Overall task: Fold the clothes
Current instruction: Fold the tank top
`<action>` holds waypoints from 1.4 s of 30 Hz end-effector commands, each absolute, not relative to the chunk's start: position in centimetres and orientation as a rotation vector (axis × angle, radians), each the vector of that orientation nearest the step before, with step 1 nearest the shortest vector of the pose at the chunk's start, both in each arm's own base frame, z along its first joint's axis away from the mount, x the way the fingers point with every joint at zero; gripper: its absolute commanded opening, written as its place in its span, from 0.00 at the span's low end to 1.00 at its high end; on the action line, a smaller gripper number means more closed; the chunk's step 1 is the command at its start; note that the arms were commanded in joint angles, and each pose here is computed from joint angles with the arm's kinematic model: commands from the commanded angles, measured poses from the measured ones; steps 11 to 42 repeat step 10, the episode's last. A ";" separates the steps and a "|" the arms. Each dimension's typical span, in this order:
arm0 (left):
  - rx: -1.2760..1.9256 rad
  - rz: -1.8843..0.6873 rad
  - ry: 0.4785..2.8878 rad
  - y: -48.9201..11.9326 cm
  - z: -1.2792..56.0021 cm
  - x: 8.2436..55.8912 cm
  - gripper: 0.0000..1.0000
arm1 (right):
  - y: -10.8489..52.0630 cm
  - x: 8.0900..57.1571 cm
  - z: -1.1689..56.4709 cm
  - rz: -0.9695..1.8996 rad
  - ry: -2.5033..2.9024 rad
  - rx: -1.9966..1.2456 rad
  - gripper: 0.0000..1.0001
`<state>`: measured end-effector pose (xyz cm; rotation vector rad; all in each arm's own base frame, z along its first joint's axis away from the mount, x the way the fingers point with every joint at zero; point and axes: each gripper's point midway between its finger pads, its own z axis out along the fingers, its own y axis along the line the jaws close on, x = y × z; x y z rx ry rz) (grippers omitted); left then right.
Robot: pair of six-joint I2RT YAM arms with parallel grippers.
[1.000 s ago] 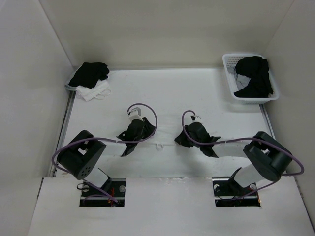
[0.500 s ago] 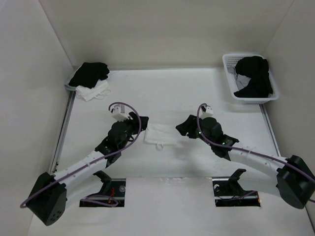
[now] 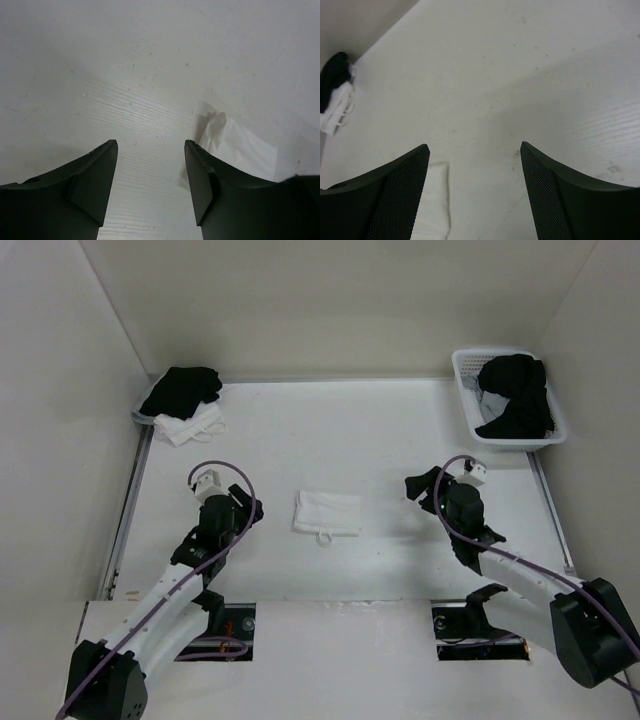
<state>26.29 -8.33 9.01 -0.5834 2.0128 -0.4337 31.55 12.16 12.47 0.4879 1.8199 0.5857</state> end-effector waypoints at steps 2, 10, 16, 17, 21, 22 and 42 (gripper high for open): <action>-0.610 -0.439 2.041 -8.1 8.2 26.1 0.54 | 12.0 32.8 15.0 0.639 1.708 0.515 0.79; -0.572 -0.447 2.058 -9.0 8.1 26.8 0.56 | 12.8 32.9 14.7 0.663 1.731 0.500 0.79; -0.572 -0.447 2.058 -9.0 8.1 26.8 0.56 | 12.8 32.9 14.7 0.663 1.731 0.500 0.79; -0.572 -0.447 2.058 -9.0 8.1 26.8 0.56 | 12.8 32.9 14.7 0.663 1.731 0.500 0.79; -0.572 -0.447 2.058 -9.0 8.1 26.8 0.56 | 12.8 32.9 14.7 0.663 1.731 0.500 0.79; -0.572 -0.447 2.058 -9.0 8.1 26.8 0.56 | 12.8 32.9 14.7 0.663 1.731 0.500 0.79; -0.572 -0.447 2.058 -9.0 8.1 26.8 0.56 | 12.8 32.9 14.7 0.663 1.731 0.500 0.79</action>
